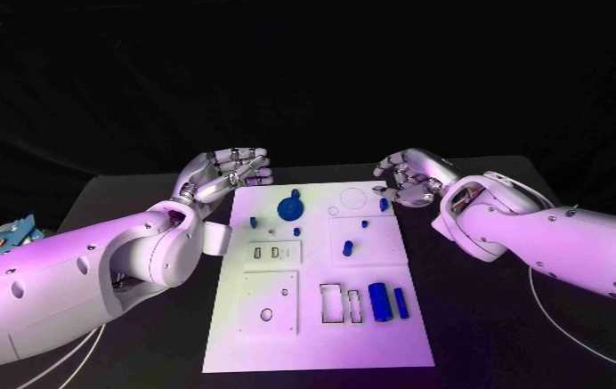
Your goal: Assemble the parts on the task board
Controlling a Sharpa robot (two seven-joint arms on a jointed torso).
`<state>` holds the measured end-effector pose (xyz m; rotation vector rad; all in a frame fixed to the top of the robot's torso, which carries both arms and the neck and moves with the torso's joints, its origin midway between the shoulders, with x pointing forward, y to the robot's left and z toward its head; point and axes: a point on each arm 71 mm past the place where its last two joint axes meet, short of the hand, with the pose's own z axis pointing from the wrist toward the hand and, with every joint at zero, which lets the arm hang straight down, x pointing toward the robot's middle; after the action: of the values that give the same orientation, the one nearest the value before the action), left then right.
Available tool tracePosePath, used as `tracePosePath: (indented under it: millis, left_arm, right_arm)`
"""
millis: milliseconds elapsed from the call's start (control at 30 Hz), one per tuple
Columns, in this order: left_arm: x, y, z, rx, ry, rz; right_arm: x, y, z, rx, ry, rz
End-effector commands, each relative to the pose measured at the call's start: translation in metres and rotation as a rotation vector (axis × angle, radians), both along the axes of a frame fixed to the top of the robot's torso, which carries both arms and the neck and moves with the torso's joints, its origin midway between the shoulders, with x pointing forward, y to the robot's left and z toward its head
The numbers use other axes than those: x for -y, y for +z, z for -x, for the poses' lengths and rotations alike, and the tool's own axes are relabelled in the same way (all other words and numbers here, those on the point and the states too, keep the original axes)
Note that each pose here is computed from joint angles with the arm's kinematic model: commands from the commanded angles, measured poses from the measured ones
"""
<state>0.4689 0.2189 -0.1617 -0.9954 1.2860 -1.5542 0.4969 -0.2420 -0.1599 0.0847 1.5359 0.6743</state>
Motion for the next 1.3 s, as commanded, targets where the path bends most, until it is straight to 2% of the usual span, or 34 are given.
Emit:
tracePosePath:
  millis: [33, 200, 400, 733, 1300]
  left_arm:
    - [0.001, 0.0014, 0.0008, 0.001, -0.016, 0.012]
    - [0.001, 0.0016, 0.0012, 0.001, -0.020, 0.014]
    - [-0.001, 0.0010, 0.0002, -0.001, -0.016, 0.012]
    - [-0.003, 0.0002, -0.0014, -0.002, -0.010, 0.010]
    - [-0.003, -0.0009, -0.0030, -0.006, -0.013, 0.009]
  right_arm:
    - [0.012, -0.009, 0.004, -0.104, 0.067, -0.057]
    - [0.037, -0.017, 0.002, -0.139, 0.023, -0.028]
    - [0.047, -0.026, 0.000, -0.162, 0.002, 0.008]
    - [0.044, -0.038, -0.008, -0.141, -0.056, -0.007]
    - [0.026, -0.043, -0.013, -0.128, -0.038, -0.025]
